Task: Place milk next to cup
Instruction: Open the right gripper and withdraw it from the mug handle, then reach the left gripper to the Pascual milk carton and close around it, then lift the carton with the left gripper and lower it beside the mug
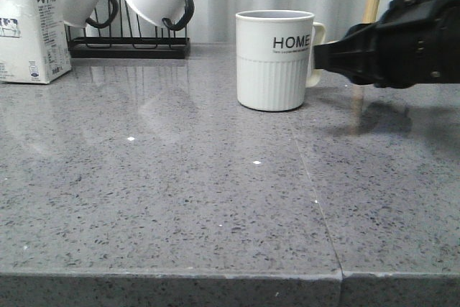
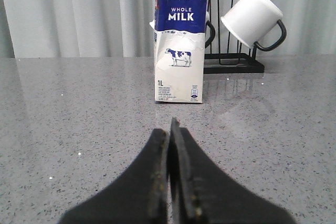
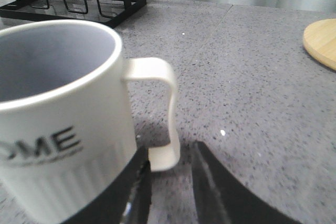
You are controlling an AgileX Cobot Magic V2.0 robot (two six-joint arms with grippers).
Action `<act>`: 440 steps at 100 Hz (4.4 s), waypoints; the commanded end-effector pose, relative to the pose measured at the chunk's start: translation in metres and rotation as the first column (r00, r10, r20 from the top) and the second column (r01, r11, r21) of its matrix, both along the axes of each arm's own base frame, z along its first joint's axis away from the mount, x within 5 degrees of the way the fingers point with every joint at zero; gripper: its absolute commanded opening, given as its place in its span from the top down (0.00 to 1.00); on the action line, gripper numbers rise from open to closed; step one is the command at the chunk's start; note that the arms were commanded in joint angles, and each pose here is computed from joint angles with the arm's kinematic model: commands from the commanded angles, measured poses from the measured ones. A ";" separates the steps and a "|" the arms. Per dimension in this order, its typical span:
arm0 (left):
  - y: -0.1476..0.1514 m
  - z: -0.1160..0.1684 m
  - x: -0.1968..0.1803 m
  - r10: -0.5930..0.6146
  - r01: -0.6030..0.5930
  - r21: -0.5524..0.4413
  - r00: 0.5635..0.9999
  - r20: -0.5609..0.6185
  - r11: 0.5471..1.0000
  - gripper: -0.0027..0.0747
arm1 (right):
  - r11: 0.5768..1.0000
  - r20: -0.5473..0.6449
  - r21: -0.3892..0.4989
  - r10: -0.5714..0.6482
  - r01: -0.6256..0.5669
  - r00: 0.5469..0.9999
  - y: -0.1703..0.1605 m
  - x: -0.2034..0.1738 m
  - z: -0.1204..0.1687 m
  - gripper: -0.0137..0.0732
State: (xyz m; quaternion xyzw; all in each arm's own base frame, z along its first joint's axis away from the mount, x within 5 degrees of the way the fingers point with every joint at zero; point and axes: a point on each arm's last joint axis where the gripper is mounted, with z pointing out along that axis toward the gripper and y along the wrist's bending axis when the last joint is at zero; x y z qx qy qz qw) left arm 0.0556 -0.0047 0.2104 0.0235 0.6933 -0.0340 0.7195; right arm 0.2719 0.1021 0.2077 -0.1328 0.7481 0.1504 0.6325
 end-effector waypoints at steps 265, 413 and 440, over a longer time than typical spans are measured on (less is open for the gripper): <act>-0.033 0.118 0.242 -0.029 0.030 0.011 0.998 -0.062 0.999 0.14 | 0.994 0.113 0.073 -0.087 0.079 0.990 -0.079 -0.204 0.044 0.92; -0.051 0.152 0.219 -0.105 0.103 -0.049 0.994 -0.037 0.993 0.55 | 0.994 0.113 0.073 -0.087 0.079 0.990 -0.079 -0.204 0.044 0.92; -0.102 0.159 0.187 -0.317 0.317 -0.037 0.948 0.000 0.948 0.56 | 0.994 0.113 0.073 -0.087 0.079 0.990 -0.079 -0.204 0.044 0.92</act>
